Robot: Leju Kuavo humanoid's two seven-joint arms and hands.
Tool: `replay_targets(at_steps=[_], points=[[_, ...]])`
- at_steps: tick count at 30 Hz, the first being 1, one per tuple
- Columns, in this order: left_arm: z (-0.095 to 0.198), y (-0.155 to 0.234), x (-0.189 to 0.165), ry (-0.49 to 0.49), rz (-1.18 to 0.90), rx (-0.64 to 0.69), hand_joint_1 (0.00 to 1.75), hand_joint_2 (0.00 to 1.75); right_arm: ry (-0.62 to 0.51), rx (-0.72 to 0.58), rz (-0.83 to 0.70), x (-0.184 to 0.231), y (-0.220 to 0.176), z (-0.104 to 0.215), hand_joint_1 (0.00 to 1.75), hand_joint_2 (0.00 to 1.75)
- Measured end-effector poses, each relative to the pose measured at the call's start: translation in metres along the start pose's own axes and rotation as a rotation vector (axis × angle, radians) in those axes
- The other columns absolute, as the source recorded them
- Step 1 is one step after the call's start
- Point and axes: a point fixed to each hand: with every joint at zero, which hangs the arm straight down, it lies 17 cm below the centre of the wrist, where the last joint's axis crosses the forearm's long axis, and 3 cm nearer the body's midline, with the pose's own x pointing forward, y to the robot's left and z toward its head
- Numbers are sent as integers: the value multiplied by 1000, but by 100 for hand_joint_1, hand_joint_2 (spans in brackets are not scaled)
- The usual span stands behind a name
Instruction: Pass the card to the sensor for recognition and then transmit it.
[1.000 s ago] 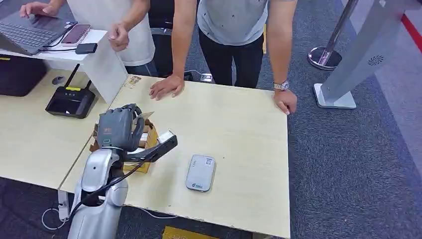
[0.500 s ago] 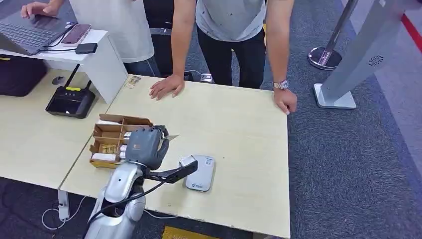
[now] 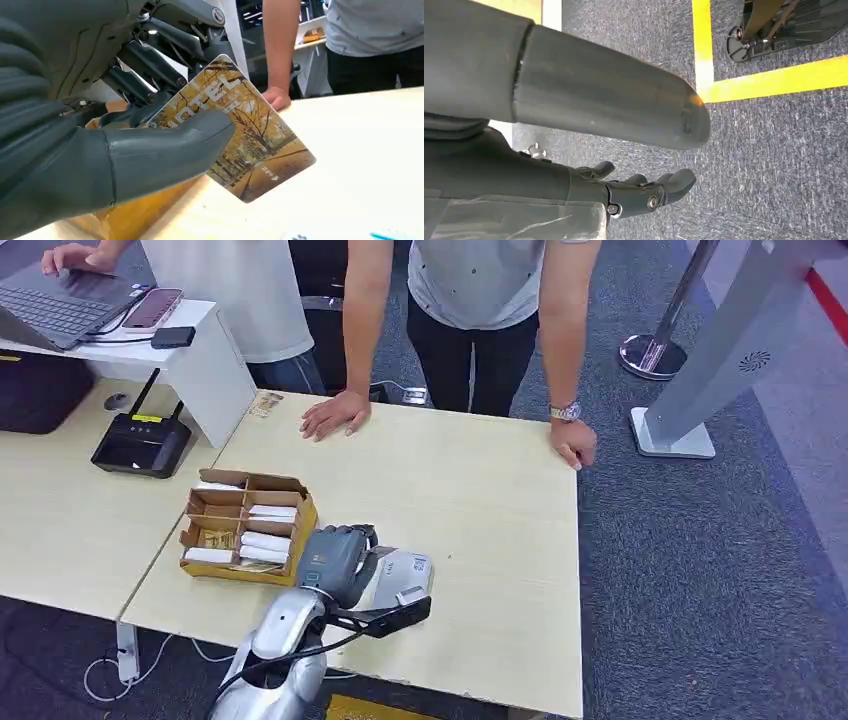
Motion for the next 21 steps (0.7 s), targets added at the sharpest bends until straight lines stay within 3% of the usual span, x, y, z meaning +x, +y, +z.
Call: replay_targets(at_steps=[21], points=[[9, -45, 25, -34, 94, -109, 175, 175, -7, -5, 69, 1, 0, 0, 0, 0]])
